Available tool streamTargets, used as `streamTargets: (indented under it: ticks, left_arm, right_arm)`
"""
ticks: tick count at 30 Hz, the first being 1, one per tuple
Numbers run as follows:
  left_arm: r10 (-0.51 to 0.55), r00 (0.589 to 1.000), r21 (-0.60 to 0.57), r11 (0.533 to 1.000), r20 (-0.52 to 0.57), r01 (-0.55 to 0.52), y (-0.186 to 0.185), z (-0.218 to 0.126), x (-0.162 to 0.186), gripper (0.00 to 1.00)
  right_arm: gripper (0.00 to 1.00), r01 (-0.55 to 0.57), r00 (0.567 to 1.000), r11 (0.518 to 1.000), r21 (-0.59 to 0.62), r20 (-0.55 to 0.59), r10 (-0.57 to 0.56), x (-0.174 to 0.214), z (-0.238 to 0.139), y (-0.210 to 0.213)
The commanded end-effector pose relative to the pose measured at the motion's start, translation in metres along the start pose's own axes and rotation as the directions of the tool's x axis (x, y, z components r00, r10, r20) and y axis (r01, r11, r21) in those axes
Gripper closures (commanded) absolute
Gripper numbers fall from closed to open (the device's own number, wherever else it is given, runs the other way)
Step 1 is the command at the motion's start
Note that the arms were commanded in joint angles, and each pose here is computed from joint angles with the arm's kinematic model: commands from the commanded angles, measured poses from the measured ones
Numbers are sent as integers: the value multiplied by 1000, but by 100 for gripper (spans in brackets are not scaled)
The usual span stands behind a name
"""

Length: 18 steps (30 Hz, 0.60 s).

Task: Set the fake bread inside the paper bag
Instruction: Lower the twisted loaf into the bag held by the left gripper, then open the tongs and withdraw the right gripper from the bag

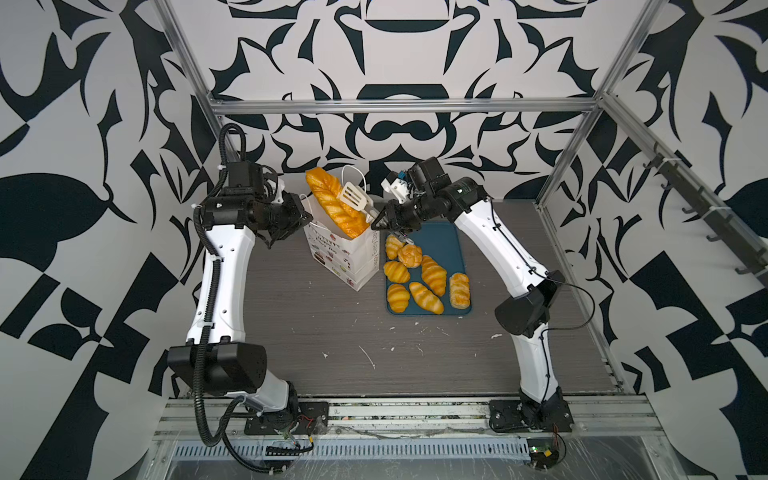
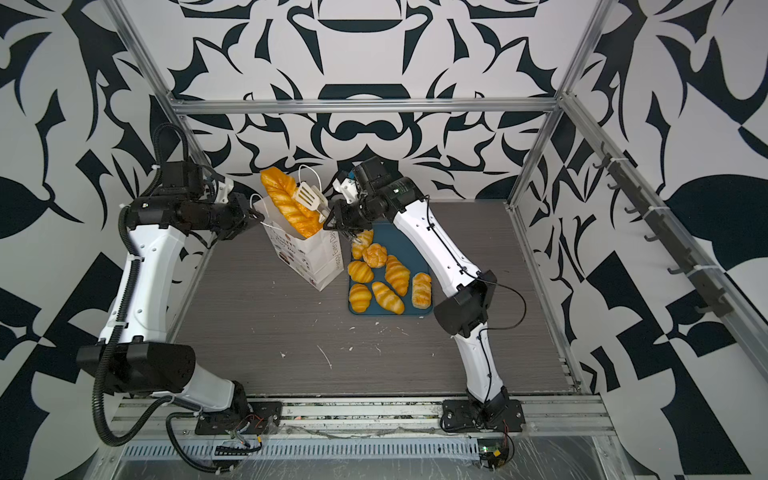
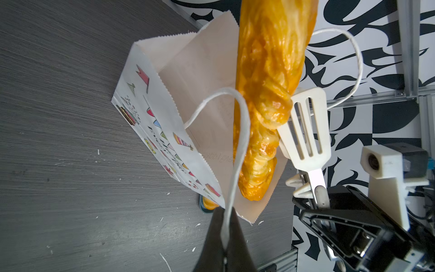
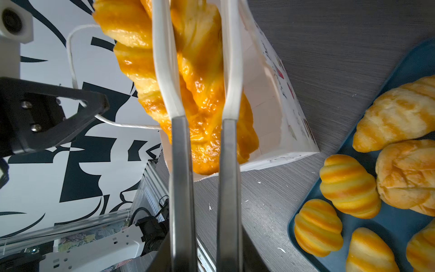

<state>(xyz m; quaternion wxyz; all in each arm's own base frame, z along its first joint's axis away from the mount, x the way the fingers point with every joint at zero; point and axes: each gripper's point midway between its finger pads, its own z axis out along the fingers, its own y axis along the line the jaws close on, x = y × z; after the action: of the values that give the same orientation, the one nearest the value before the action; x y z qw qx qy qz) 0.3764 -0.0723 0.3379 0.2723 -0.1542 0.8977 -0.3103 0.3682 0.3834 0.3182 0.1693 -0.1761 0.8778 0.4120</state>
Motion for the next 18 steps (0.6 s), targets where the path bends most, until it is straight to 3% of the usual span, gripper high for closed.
streamTargets:
  ticks: [1, 18]
  left_arm:
    - [-13, 1000, 18, 1000, -5, 13, -4, -8, 6, 100]
    - [-11, 1000, 28, 1000, 8, 11, -6, -8, 4, 100]
  right_arm:
    - [65, 95, 991, 994, -47, 94, -90, -16, -27, 29]
    - [60, 123, 985, 991, -46, 129, -116, -18, -41, 39]
